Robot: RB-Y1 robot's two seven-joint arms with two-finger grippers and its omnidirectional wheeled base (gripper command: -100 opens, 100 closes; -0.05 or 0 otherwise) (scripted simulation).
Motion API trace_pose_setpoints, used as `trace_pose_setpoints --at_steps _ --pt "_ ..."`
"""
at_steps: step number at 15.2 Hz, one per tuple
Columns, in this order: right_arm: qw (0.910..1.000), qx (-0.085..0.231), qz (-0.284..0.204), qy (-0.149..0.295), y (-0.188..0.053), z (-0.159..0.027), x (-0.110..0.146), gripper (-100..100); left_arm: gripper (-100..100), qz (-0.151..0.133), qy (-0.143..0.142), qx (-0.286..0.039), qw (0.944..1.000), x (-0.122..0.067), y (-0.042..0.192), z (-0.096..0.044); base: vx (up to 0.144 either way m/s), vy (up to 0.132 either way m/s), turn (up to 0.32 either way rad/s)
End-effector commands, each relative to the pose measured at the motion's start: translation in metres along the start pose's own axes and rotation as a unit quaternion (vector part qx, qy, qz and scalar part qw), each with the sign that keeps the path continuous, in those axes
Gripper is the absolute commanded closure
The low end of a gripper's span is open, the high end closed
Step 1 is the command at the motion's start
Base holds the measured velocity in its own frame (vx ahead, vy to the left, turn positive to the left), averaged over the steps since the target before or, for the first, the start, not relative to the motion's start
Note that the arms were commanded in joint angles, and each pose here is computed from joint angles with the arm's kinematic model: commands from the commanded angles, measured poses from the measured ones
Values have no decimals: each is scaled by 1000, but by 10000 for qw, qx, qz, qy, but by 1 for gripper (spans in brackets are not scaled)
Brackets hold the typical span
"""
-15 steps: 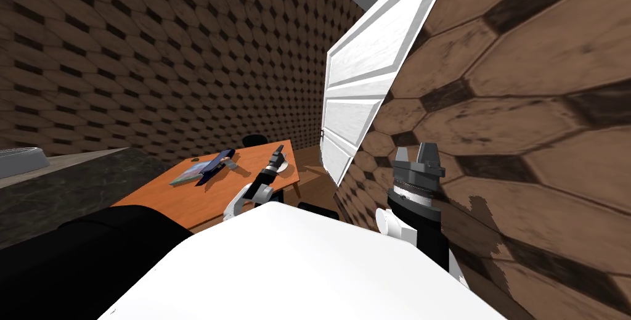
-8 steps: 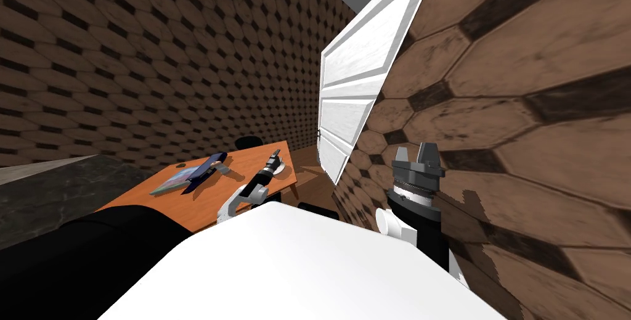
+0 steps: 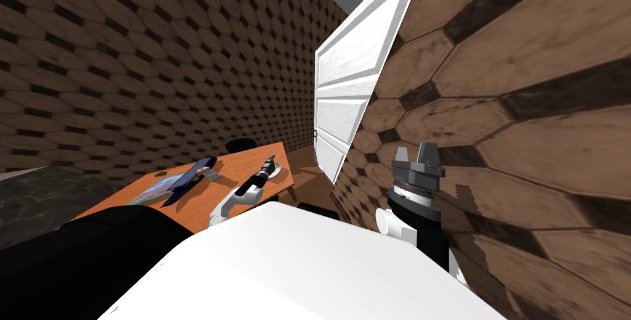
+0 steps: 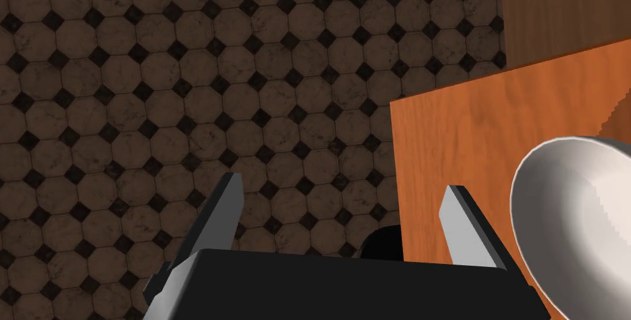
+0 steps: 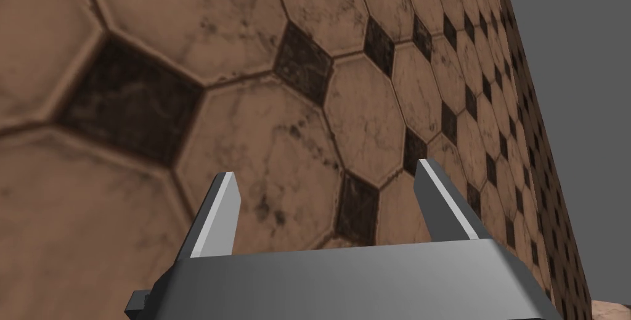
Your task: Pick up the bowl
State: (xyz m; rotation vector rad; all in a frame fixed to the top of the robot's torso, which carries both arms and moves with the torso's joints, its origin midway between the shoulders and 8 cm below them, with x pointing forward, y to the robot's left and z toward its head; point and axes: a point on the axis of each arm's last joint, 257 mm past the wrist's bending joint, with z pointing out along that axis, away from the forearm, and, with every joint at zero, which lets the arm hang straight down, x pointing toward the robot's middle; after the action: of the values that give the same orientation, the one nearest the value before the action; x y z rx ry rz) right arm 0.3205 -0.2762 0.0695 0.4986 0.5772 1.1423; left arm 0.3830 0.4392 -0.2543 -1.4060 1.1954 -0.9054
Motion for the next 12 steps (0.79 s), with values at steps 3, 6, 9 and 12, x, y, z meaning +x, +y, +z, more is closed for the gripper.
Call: trace_pose_setpoints --at_steps 3,6,9,12 --pt "10000 0 0 0 0 0 0 0 -100 -258 -284 -590 9975 -30 40 -4 19 5 -126" --pt "10000 0 0 0 0 0 0 0 -100 -395 -429 -932 9939 -44 62 -9 19 11 -74" --pt "10000 0 0 0 0 0 0 0 -100 -542 -573 -1260 9889 -58 83 -15 27 15 -126" --pt "10000 0 0 0 0 0 0 0 -100 -854 -842 -1745 9773 -82 117 -28 29 17 -127"
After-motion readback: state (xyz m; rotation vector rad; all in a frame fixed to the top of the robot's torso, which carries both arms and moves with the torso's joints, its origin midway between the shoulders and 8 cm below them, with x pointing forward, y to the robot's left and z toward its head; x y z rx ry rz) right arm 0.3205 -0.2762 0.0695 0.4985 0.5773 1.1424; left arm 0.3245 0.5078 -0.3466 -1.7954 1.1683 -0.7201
